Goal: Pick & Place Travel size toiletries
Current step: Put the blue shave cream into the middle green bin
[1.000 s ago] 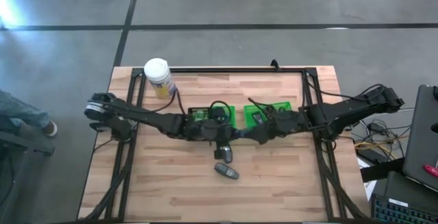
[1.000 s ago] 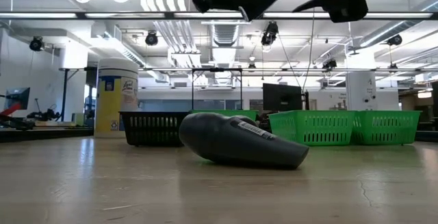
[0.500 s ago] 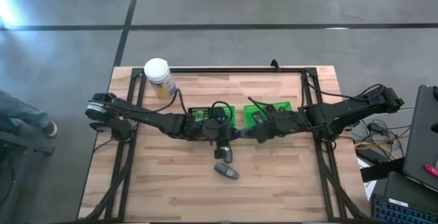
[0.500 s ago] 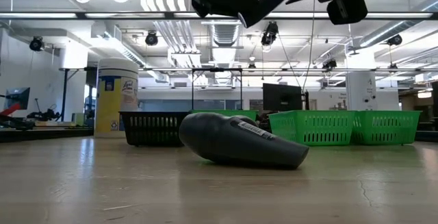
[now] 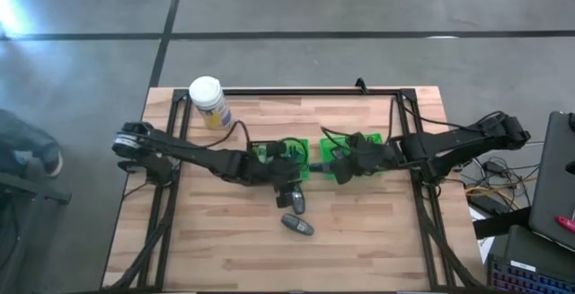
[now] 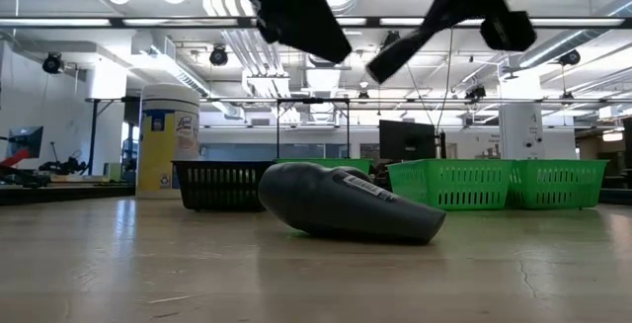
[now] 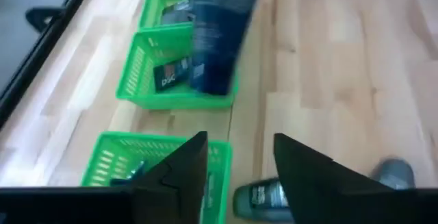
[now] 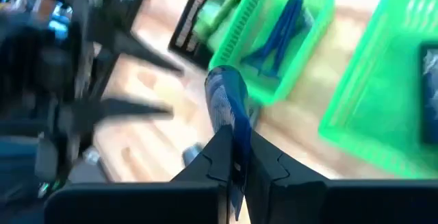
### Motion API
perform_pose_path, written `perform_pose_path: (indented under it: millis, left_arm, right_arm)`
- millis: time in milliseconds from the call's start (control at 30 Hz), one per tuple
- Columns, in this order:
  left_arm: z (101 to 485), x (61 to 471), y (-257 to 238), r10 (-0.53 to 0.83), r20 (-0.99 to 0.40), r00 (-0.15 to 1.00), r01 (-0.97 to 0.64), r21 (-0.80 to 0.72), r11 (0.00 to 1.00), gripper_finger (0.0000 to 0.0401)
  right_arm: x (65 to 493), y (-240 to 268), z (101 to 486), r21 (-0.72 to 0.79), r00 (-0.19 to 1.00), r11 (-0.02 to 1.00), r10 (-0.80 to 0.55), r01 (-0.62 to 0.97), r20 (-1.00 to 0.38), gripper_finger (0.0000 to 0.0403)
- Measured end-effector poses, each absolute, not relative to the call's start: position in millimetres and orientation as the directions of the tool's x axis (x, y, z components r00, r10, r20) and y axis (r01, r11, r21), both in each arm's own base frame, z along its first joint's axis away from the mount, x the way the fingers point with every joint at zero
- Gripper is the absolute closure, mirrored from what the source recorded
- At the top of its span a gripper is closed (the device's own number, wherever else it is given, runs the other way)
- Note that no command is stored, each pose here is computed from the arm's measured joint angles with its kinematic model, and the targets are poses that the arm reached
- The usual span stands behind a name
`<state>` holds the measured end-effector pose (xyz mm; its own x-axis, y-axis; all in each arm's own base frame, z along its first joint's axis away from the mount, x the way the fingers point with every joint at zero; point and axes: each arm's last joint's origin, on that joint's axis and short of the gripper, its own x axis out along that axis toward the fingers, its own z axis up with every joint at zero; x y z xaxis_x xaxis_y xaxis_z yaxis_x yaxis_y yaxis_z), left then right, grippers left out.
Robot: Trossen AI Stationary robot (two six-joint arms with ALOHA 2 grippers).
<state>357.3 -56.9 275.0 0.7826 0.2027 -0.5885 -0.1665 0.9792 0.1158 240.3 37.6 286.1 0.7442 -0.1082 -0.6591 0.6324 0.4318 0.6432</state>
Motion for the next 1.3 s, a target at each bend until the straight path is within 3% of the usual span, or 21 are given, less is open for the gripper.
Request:
perform_pose_path:
  millis: [133,300,733,967,1100,1300]
  left_arm:
    - [266.8,349.0,-51.2,0.306,-0.656,0.689,-0.292,0.135,0.947,0.0182]
    - [256.3,336.0,-50.8,0.329,-0.753,0.57,-0.346,0.144,0.927,0.0146]
    - [249.9,318.5,-60.9,0.397,-0.772,0.497,-0.375,0.221,0.9,0.0145]
    - [251.3,308.9,-58.6,0.409,-0.798,0.443,-0.397,0.235,0.887,0.0144]
    - [250.8,307.6,-58.4,0.408,-0.804,0.433,-0.393,0.239,0.888,0.0145]
    - [249.9,308.4,-61.5,0.298,-0.849,0.437,-0.274,0.19,0.943,0.0145]
  right_arm:
    - [231.2,29.0,281.5,0.512,0.64,0.444,-0.204,0.735,-0.741,0.0391]
    - [216.0,22.4,272.7,0.292,0.462,0.437,-0.359,0.851,-0.811,0.039]
    - [259.6,23.7,221.8,-0.229,0.228,0.611,-0.576,0.758,-0.785,0.039]
    - [286.9,27.6,207.6,-0.342,0.182,0.643,-0.606,0.685,-0.774,0.0388]
    - [294.3,30.8,206.4,-0.318,0.179,0.694,-0.543,0.645,-0.821,0.0356]
    - [293.9,35.9,213.9,-0.269,0.207,0.724,-0.496,0.636,-0.843,0.0255]
